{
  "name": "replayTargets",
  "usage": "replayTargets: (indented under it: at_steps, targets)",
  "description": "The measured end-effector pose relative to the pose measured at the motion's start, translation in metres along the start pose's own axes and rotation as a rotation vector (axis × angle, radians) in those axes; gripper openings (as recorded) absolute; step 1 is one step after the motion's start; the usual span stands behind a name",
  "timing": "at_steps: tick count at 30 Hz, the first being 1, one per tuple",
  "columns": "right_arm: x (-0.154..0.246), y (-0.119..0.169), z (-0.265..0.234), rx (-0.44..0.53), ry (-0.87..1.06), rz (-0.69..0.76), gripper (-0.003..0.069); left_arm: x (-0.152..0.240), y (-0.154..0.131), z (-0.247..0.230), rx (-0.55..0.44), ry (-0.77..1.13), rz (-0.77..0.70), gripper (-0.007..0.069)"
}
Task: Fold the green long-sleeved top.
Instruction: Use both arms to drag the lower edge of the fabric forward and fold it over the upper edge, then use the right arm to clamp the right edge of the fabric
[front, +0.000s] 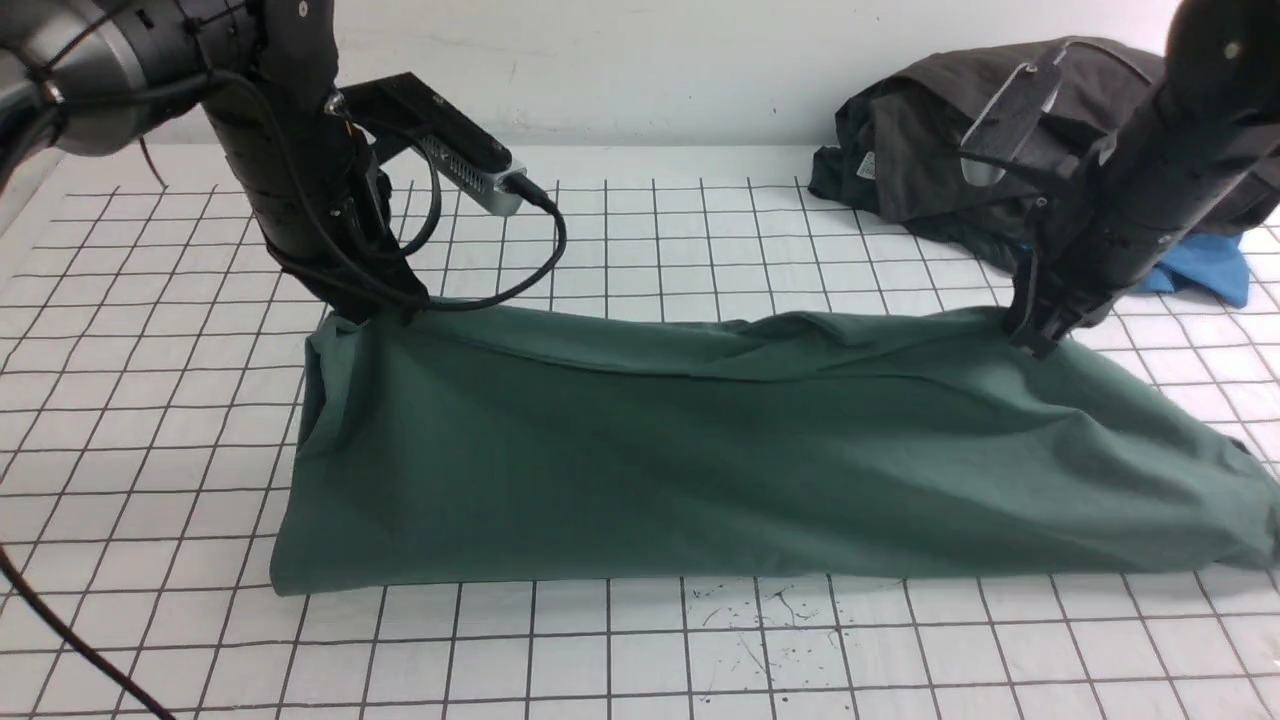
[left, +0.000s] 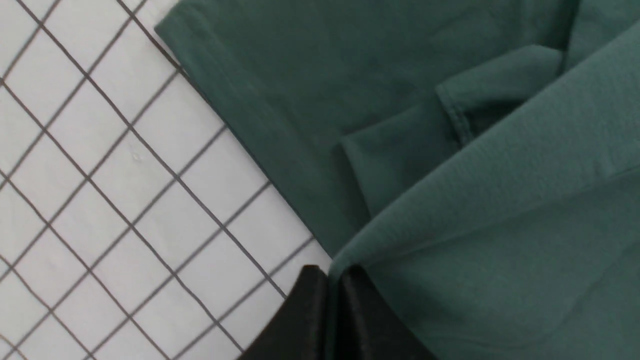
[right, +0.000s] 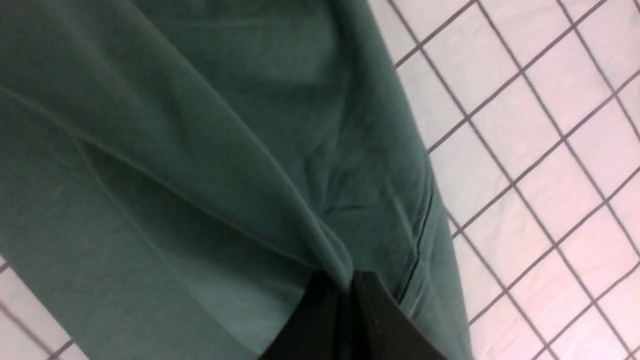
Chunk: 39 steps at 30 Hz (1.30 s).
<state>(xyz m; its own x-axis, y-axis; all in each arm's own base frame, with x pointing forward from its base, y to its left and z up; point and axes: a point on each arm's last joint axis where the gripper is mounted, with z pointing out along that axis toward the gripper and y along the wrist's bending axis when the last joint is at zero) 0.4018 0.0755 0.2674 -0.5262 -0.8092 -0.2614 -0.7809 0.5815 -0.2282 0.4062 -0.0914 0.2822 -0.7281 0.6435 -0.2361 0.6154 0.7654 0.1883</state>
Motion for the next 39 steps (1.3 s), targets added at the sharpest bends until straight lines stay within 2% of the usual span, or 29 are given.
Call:
replayTargets:
  at_steps: [6, 16, 20, 26, 28, 29, 30, 34, 36, 39]
  targets:
    - [-0.014, -0.021, 0.041, -0.008, 0.015, 0.008, 0.0009, -0.021, 0.019, 0.040, -0.004, -0.001, 0.010, 0.0006]
    - [-0.022, -0.033, 0.079, 0.026, -0.014, 0.059, 0.0011, -0.031, 0.030, 0.087, -0.059, -0.020, 0.029, 0.0025]
    - [-0.024, -0.036, 0.084, 0.046, -0.035, 0.083, 0.0041, -0.034, 0.034, 0.091, -0.099, -0.043, 0.047, 0.0081]
    - [-0.027, -0.044, 0.084, 0.121, -0.079, 0.174, 0.0205, -0.037, 0.040, 0.093, -0.163, -0.070, 0.036, 0.0293]
    - [-0.026, -0.046, 0.084, 0.139, -0.083, 0.227, 0.0245, -0.038, 0.042, 0.092, -0.182, -0.072, 0.001, 0.0346]
    - [-0.025, -0.047, 0.083, 0.154, -0.073, 0.280, 0.0300, -0.038, 0.046, 0.087, -0.199, -0.069, -0.065, 0.0402]
    - [-0.024, -0.047, 0.082, 0.154, -0.069, 0.298, 0.0318, -0.038, 0.046, 0.084, -0.202, -0.065, -0.105, 0.0425]
    - [-0.025, -0.040, 0.072, 0.108, -0.044, 0.332, 0.0335, -0.035, 0.046, 0.070, -0.181, -0.016, -0.212, 0.0447]
    - [-0.036, -0.024, 0.063, 0.019, -0.062, 0.335, 0.0321, -0.030, 0.037, 0.060, -0.125, 0.048, -0.250, 0.0420]
    - [-0.047, -0.008, 0.061, -0.059, -0.087, 0.312, 0.0288, -0.030, 0.030, 0.058, -0.080, 0.070, -0.251, 0.0367]
